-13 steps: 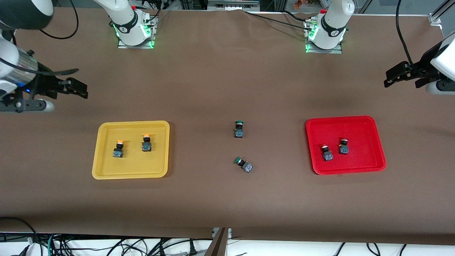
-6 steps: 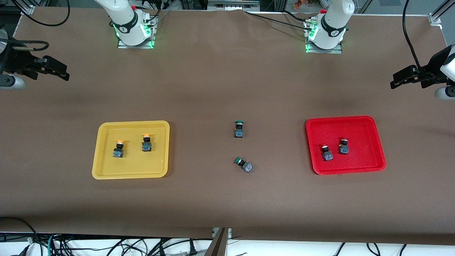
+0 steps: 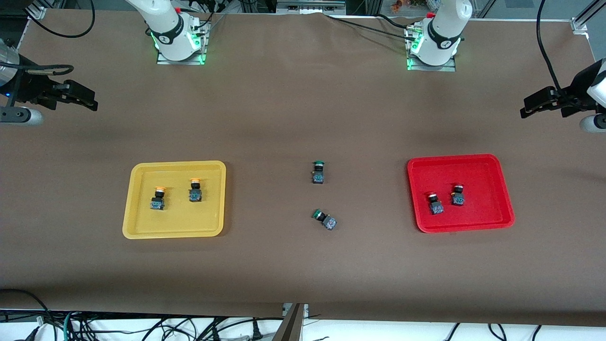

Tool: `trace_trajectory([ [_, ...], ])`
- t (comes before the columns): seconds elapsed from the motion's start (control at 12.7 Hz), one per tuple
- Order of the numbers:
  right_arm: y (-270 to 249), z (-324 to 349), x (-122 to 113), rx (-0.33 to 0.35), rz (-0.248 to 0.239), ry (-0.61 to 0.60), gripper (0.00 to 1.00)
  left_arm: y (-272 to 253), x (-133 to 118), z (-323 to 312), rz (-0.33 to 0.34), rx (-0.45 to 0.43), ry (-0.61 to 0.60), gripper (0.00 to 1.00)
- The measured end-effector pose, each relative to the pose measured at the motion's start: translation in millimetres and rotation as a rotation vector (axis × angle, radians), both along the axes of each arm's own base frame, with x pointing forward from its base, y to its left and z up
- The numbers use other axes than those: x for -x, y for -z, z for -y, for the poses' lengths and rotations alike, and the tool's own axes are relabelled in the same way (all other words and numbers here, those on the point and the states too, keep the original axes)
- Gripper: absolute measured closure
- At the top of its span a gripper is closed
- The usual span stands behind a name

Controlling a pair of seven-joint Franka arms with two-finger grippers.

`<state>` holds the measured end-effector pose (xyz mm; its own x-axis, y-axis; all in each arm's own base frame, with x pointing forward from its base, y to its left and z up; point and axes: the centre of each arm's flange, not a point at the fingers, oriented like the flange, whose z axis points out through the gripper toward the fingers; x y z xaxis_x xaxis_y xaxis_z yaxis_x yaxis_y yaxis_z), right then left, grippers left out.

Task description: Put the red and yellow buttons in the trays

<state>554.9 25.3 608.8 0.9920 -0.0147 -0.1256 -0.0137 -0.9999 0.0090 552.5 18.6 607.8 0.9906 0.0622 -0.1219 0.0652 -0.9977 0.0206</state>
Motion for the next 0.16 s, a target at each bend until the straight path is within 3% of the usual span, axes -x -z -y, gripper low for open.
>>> trace_trajectory([
  [0.16,-2.5,-0.5,-6.1,0.0,0.01,0.0,0.0,0.0,0.1,0.0,-0.001,0.0,0.0,0.0],
])
